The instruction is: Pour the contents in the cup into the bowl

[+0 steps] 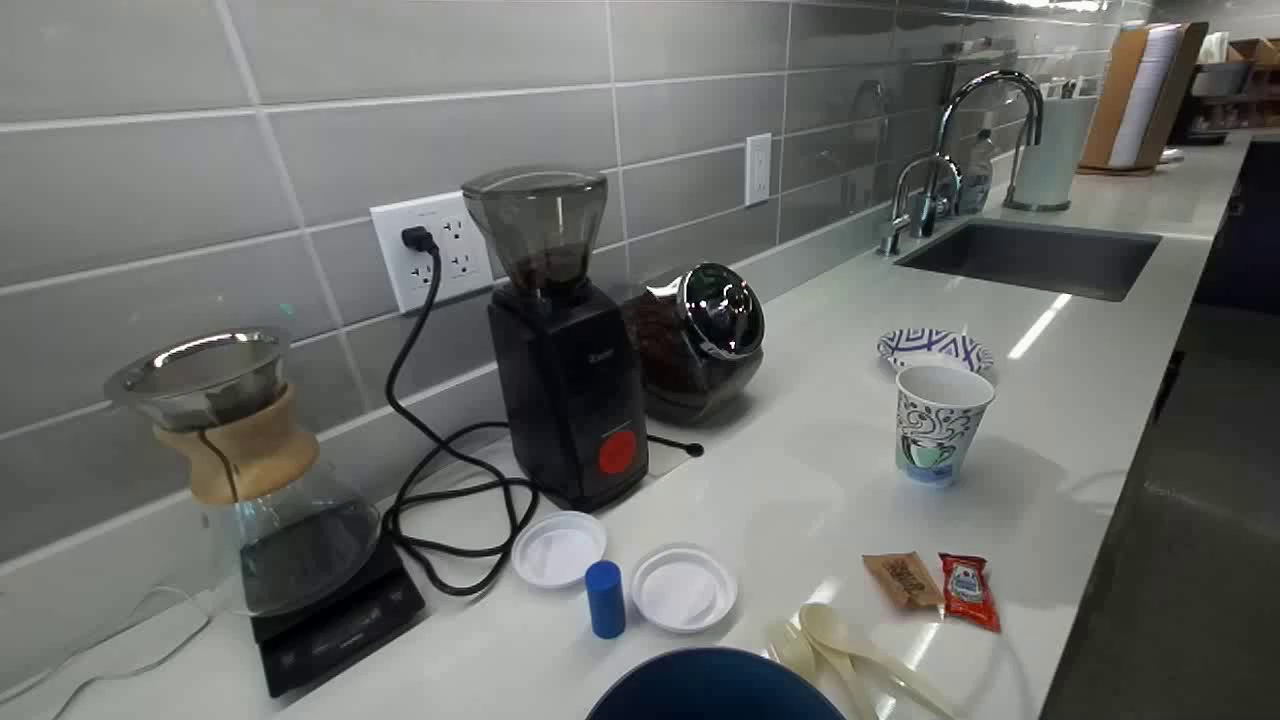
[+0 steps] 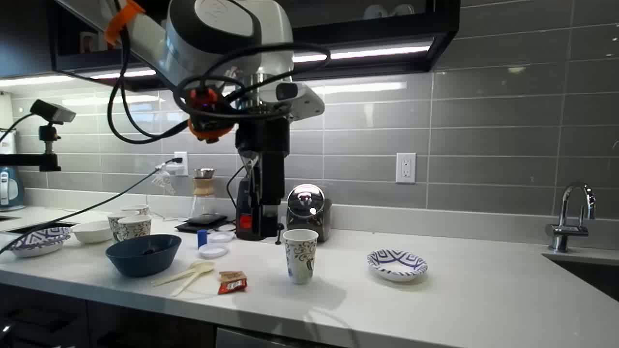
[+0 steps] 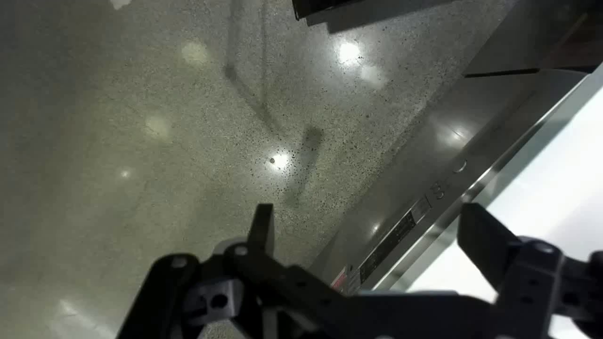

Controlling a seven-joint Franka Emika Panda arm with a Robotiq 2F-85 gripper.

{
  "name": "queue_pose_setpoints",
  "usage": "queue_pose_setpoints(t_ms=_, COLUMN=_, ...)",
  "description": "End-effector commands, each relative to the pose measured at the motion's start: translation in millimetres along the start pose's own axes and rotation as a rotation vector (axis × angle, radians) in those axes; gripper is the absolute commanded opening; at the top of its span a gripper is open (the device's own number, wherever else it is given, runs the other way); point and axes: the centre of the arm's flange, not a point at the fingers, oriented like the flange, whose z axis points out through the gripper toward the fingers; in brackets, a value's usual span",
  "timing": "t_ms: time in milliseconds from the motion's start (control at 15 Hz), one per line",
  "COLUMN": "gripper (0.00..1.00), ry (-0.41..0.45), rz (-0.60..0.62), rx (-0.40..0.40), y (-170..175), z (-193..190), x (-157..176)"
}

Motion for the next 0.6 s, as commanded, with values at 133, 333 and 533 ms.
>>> queue_pose_setpoints(t_ms=133, gripper=1.0, ry=0.0, rz=0.0, rx=0.0, y=0.0, z=-0.1, x=0.0)
queue_pose_setpoints(t_ms=333, gripper=1.0, ry=0.0, rz=0.0, rx=0.0, y=0.0, z=-0.1, x=0.0)
queue_pose_setpoints(t_ms=533, gripper=1.0, ry=0.115, rz=-0.14, rx=0.052, y=-43.1, z=-2.9, x=23.6)
